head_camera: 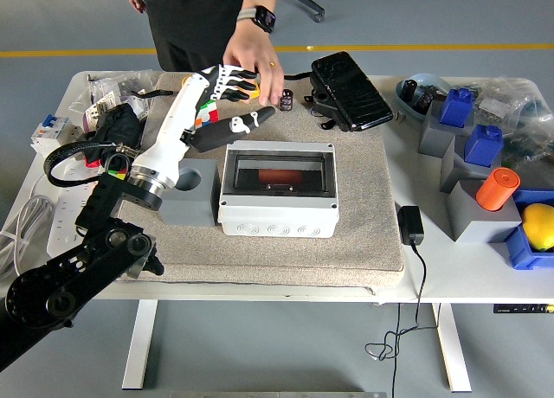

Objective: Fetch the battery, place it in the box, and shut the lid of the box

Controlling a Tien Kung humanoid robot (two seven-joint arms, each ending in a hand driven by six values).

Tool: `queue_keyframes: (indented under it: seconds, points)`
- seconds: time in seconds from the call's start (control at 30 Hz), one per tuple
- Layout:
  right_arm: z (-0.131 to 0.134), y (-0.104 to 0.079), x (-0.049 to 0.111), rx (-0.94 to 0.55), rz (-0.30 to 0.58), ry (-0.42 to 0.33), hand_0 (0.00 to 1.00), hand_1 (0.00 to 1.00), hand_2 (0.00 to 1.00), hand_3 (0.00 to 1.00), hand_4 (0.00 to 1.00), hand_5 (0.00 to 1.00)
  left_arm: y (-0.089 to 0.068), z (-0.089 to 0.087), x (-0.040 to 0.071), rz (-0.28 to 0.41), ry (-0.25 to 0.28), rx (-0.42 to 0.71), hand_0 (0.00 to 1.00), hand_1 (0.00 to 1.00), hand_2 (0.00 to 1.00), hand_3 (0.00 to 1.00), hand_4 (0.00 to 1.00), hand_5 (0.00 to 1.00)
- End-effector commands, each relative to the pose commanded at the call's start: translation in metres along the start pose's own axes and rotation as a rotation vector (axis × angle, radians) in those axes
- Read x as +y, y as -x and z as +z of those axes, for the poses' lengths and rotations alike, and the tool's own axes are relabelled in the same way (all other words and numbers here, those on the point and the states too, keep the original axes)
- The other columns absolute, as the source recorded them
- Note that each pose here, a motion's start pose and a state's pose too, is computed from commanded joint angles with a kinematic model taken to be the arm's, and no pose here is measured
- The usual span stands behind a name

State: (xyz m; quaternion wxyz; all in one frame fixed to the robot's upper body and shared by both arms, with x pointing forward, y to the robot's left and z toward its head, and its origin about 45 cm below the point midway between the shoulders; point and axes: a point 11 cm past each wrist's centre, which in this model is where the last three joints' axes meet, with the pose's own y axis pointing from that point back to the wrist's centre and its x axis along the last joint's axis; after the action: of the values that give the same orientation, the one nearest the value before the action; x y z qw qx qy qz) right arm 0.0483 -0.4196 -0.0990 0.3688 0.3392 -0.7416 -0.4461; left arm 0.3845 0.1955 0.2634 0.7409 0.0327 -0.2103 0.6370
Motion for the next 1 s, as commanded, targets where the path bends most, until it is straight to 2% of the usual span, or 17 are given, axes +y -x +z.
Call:
queue_keyframes:
  seconds: [0.27, 0.43, 0.67, 1.0]
  points:
    - [-0.010, 0.002, -0.001, -0.009, -0.003, -0.011, 0.604, 0.623, 0.638, 0.559, 0.956, 0.514, -0.062, -0.016, 0.001, 0.167, -0.038, -0.044, 0.688, 0.667, 0.619, 0.640, 0.975, 0.495]
    - [-0.015, 0.004, -0.001, -0.010, -0.008, -0.015, 0.604, 0.623, 0.638, 0.561, 0.957, 0.515, -0.090, -0.022, 0.003, 0.240, -0.056, -0.054, 0.691, 0.670, 0.617, 0.638, 0.973, 0.490]
    - [-0.017, 0.007, -0.001, -0.008, -0.020, -0.006, 0.606, 0.625, 0.642, 0.562, 0.957, 0.514, -0.112, -0.025, 0.006, 0.294, -0.065, -0.055, 0.691, 0.671, 0.615, 0.626, 0.964, 0.480]
    - [-0.017, 0.012, -0.001, 0.008, -0.038, 0.005, 0.607, 0.627, 0.642, 0.564, 0.957, 0.516, -0.125, -0.029, 0.012, 0.320, -0.081, -0.071, 0.691, 0.672, 0.614, 0.623, 0.959, 0.472]
